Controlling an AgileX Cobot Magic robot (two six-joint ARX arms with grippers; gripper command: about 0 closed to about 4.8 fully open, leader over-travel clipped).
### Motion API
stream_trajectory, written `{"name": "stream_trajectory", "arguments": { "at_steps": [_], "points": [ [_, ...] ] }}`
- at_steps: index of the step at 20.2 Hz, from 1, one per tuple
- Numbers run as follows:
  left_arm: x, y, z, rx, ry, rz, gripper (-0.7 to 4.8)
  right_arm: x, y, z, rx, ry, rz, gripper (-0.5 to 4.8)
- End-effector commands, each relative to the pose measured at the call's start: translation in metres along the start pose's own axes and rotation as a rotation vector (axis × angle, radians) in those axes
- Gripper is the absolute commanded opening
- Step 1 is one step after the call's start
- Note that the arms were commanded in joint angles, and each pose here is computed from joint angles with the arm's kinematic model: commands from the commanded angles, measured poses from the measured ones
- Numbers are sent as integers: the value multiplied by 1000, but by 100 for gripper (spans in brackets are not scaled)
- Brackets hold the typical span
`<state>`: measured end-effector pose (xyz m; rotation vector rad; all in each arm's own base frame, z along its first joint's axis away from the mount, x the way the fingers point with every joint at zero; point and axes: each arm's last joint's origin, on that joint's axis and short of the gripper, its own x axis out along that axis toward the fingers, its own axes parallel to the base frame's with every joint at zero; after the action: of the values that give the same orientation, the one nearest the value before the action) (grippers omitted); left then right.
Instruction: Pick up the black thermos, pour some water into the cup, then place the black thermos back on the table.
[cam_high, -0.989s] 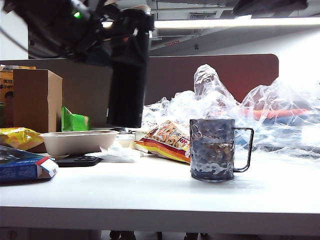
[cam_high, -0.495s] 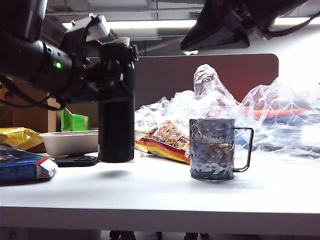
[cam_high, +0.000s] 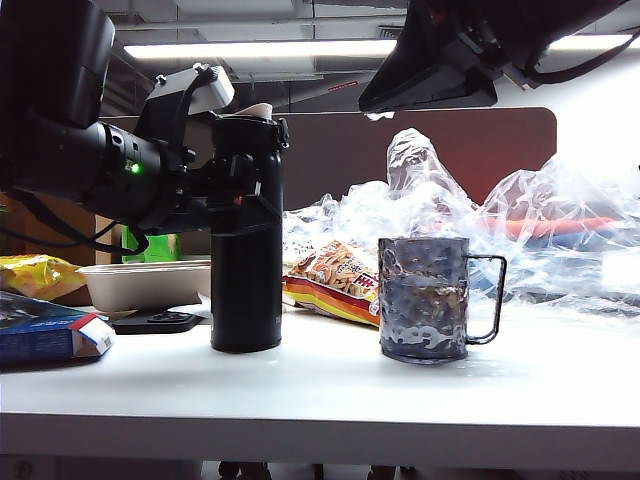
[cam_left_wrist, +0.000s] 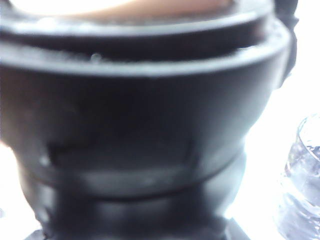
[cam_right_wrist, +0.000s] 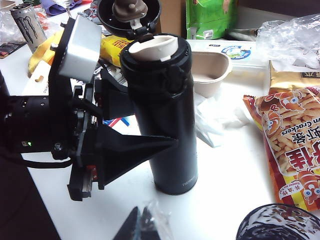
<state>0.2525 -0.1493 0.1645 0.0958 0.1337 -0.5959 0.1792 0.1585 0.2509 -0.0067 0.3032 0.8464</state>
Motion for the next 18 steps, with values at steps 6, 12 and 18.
{"name": "stream_trajectory", "arguments": {
  "at_steps": [6, 12, 18],
  "points": [
    [0, 0, 10, 11, -73, -3, 382, -1, 1, 3, 1, -18, 4, -5],
    [0, -1, 11, -13, -80, -45, 479, -1, 1, 4, 1, -19, 4, -5],
    [0, -4, 5, -138, -17, -134, 479, -3, 1, 4, 2, -18, 3, -5]
  ]
}}
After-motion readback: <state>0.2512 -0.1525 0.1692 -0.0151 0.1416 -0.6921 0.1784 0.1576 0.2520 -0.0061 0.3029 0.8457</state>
